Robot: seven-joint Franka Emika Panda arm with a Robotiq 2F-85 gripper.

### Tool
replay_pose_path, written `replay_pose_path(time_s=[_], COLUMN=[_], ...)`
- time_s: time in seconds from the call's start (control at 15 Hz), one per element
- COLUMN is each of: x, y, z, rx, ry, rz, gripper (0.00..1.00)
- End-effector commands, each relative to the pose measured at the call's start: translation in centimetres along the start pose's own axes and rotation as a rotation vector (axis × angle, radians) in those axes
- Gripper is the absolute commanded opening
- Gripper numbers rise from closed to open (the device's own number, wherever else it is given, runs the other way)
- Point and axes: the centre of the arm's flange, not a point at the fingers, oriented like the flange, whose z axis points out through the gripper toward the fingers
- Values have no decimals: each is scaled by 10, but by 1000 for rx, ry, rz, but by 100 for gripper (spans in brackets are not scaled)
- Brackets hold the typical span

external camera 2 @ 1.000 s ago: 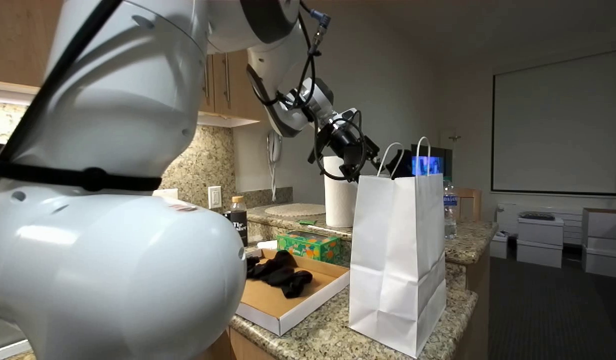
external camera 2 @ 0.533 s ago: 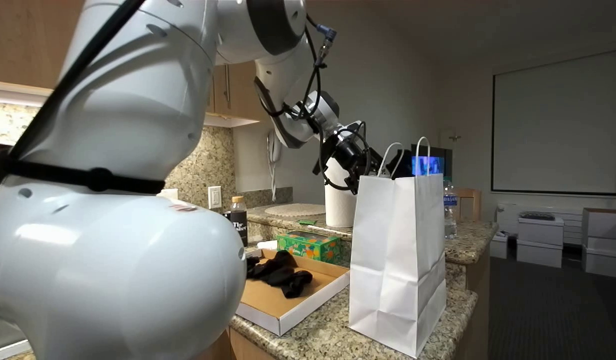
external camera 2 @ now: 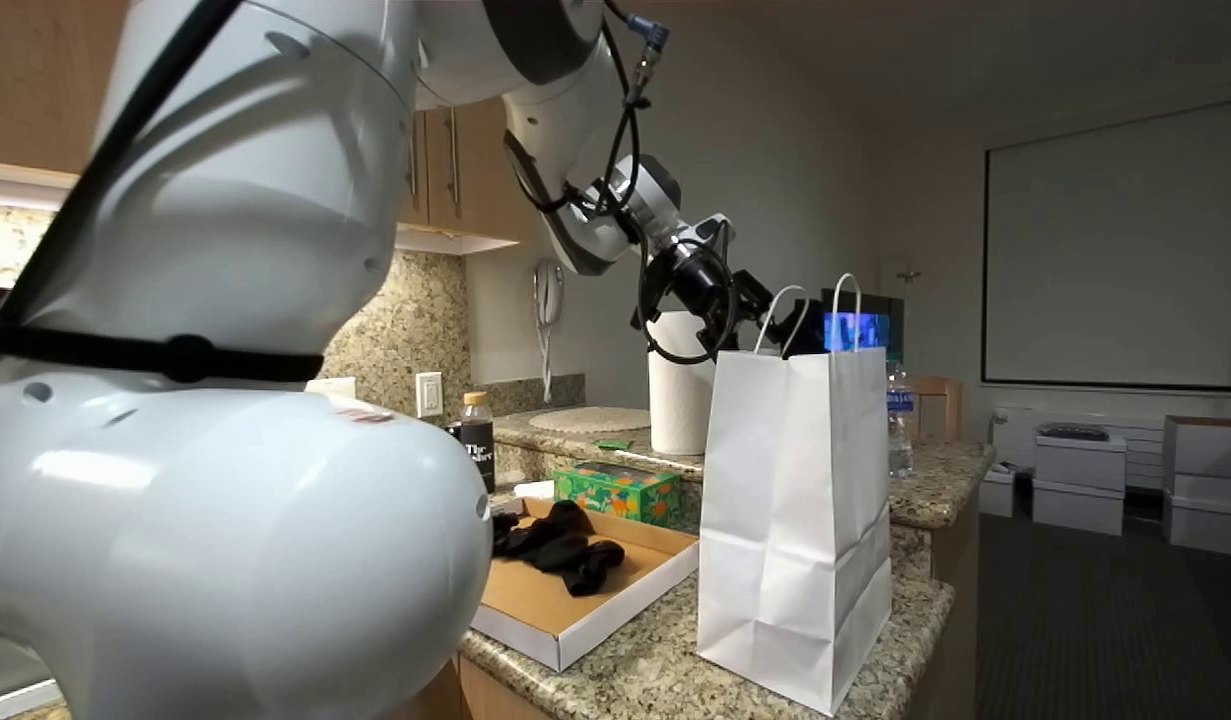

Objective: Pick up the socks and put them in the paper bag

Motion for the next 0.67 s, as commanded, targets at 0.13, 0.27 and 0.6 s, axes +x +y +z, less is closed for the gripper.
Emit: replay_pose_path(time_s=[0.13,0.27,0.6], x=[-8,-6,-2], y=[47,58,67], z=[-14,-16,-13], rx=[59,73,118], ry=[52,56,73], rz=[100,125,112], gripper=[100,100,100])
